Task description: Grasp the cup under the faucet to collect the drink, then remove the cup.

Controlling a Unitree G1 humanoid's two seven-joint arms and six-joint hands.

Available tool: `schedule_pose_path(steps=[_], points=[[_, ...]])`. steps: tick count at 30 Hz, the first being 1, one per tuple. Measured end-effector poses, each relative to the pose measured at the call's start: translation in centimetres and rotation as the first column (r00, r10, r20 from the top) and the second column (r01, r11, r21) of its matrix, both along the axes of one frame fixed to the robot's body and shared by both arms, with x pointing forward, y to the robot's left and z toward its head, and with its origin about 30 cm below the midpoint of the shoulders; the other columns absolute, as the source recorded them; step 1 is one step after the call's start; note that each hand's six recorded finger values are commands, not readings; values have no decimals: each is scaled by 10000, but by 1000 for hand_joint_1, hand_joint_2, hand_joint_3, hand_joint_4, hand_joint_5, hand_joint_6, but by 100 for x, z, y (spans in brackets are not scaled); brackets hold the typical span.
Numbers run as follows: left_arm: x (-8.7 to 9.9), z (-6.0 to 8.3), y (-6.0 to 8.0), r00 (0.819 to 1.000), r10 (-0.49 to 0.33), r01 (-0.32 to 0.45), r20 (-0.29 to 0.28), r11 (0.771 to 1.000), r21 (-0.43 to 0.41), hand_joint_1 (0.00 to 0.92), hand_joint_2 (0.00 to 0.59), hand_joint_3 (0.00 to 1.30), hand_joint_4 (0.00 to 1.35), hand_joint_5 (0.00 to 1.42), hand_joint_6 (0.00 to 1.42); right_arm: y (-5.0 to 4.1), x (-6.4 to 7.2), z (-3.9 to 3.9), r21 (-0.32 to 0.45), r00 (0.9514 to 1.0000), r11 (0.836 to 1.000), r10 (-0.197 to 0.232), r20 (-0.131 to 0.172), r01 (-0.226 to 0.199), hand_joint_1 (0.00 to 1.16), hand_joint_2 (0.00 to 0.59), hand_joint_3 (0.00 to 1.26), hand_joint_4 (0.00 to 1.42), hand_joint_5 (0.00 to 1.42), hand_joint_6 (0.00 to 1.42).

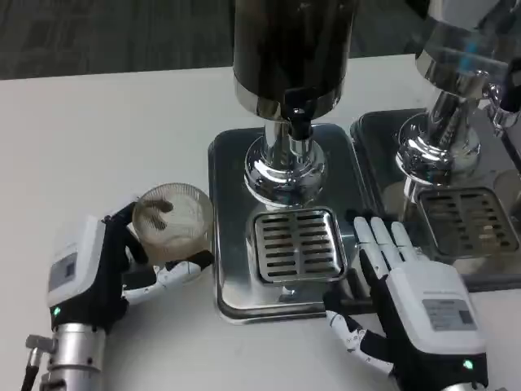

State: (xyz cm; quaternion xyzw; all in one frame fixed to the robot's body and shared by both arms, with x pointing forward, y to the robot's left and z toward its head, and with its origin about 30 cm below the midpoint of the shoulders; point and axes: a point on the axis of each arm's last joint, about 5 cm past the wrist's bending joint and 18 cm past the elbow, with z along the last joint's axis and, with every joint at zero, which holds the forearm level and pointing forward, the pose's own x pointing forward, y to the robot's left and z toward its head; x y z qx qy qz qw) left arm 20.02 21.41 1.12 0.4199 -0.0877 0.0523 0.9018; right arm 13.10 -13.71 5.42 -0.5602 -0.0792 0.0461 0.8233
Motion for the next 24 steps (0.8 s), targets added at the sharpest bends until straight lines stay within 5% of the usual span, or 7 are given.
schedule_pose_path(steps=[24], points=[[29,60,-77,9932,-69,96,1162,9997,-228,567,12,535,690,903,1100,-4,14,7,-10,10000,10000,-11,54,11,403,440,5,0,0,215]])
